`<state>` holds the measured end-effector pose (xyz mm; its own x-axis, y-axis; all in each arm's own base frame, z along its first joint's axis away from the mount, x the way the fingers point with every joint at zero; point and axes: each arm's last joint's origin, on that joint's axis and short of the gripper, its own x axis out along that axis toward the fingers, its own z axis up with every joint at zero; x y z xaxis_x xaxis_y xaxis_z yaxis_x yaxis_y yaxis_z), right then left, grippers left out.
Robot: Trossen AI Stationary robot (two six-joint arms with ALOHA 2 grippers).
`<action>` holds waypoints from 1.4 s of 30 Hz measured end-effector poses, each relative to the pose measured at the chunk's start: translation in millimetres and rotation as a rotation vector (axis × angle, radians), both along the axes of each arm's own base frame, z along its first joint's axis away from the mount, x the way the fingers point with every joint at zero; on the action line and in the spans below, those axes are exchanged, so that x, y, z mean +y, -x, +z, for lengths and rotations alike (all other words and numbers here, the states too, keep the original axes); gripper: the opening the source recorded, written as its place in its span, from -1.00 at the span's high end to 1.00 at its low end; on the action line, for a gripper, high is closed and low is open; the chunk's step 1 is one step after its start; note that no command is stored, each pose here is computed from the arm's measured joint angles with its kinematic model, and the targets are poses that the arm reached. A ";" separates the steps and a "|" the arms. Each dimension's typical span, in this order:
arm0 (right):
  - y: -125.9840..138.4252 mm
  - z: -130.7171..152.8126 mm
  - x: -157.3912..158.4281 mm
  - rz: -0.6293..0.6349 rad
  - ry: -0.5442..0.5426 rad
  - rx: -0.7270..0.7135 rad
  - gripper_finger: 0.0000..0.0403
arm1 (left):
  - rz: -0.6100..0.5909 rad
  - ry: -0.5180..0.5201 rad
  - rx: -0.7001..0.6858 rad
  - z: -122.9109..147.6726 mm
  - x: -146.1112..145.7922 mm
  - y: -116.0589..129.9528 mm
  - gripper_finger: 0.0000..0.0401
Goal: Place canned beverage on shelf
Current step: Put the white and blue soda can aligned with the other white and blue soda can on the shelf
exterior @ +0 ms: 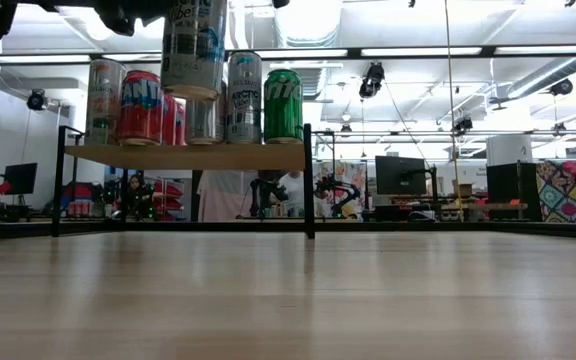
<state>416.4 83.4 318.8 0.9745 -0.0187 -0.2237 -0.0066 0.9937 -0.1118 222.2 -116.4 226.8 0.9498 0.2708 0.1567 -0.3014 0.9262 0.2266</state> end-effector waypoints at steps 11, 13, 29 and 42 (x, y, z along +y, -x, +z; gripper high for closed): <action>1.1 0.1 -3.9 -0.020 -0.008 0.013 -0.17 | 0.040 0.030 -0.005 0.7 1.2 0.7 -0.59; 2.2 2.2 -6.9 -0.027 -0.010 0.012 -0.17 | 0.039 0.033 -0.007 1.3 1.4 1.0 -0.61; 14.5 23.5 -48.1 -0.142 -0.017 0.008 -0.17 | 0.097 0.000 -0.017 19.2 9.3 12.0 -0.63; 21.6 33.7 -79.9 -0.229 -0.099 -0.009 -0.17 | 0.180 -0.071 -0.052 64.3 42.0 49.7 -0.63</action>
<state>394.8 3.5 352.5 0.9492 -0.2181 -0.2267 0.2210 0.9752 -0.0129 172.5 -74.4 291.1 0.8770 0.4224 0.2290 -0.4741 0.8384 0.2691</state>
